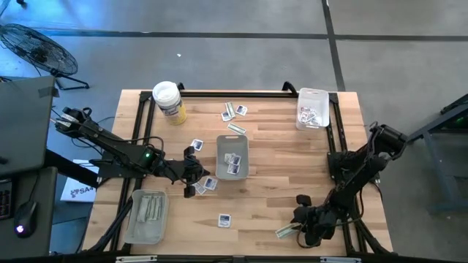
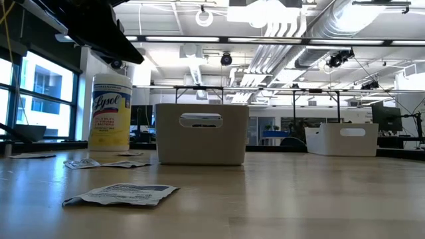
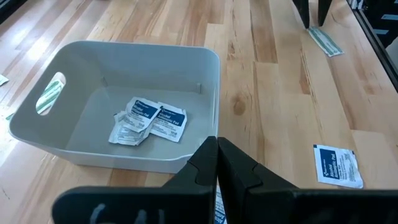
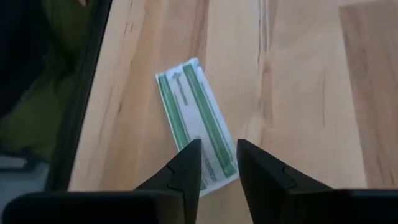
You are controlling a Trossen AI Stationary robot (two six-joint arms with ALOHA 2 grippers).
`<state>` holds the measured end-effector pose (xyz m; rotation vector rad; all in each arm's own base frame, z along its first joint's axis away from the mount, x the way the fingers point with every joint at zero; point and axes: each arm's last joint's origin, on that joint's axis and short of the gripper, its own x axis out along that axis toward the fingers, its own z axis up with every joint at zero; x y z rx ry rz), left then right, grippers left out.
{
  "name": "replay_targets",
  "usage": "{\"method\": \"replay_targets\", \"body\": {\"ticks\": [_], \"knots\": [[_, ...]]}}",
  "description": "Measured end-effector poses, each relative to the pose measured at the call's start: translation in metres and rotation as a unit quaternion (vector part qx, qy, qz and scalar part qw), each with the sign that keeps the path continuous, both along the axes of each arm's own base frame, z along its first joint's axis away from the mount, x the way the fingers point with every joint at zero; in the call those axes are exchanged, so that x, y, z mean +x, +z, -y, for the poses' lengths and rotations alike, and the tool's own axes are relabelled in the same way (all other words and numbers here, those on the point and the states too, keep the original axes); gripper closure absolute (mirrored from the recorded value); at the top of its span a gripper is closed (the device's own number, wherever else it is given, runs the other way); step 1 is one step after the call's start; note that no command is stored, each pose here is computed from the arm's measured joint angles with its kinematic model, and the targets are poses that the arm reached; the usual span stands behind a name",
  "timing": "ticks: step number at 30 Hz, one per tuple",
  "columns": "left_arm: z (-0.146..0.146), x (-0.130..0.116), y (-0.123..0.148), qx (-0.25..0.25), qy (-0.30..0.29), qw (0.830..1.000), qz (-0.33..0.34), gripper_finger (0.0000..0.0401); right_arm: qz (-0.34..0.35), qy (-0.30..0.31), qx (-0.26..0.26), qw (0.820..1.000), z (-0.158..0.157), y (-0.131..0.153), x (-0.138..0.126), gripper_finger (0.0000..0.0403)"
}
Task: Pick & Place First Aid Supplies
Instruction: Put the green pad into the bottom gray bin
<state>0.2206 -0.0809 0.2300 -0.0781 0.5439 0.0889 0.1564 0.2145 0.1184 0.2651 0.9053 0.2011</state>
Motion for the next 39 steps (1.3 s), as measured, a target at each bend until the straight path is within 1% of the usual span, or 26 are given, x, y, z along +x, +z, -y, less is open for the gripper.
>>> {"method": "replay_targets", "body": {"ticks": [6,13,21,22,25,29,39], "knots": [[0.0,0.0,0.0,0.0,0.0,1.0,0.0,0.0399,0.007,0.037,-0.041,0.998,0.0,-0.006,0.0002,0.0317],[0.0,0.0,0.0,0.0,0.0,1.0,0.0,0.0399,0.048,0.005,-0.056,0.997,0.0024,0.0013,0.002,0.0318],[0.0,0.0,0.0,0.0,0.0,1.0,0.0,0.0399,0.028,0.013,-0.071,0.997,0.0056,0.0004,-0.0009,0.0318],[0.0,0.0,0.0,0.0,0.0,1.0,0.0,0.0399,0.028,0.017,-0.074,0.997,0.0057,0.0002,-0.001,0.0318],[0.0,0.0,0.0,0.0,0.0,1.0,0.0,0.0399,0.03,0.057,-0.094,0.994,0.0053,-0.0001,-0.0014,0.0317],[-0.0001,0.0,0.0,0.0,0.0,1.0,0.0,0.0399,0.037,0.077,-0.11,0.99,0.0056,-0.0001,-0.001,0.0317],[0.0,0.0,0.0,0.0,0.0,1.0,0.0,0.0399,0.04,0.078,-0.113,0.99,0.0058,-0.0002,-0.0008,0.0317]]}}
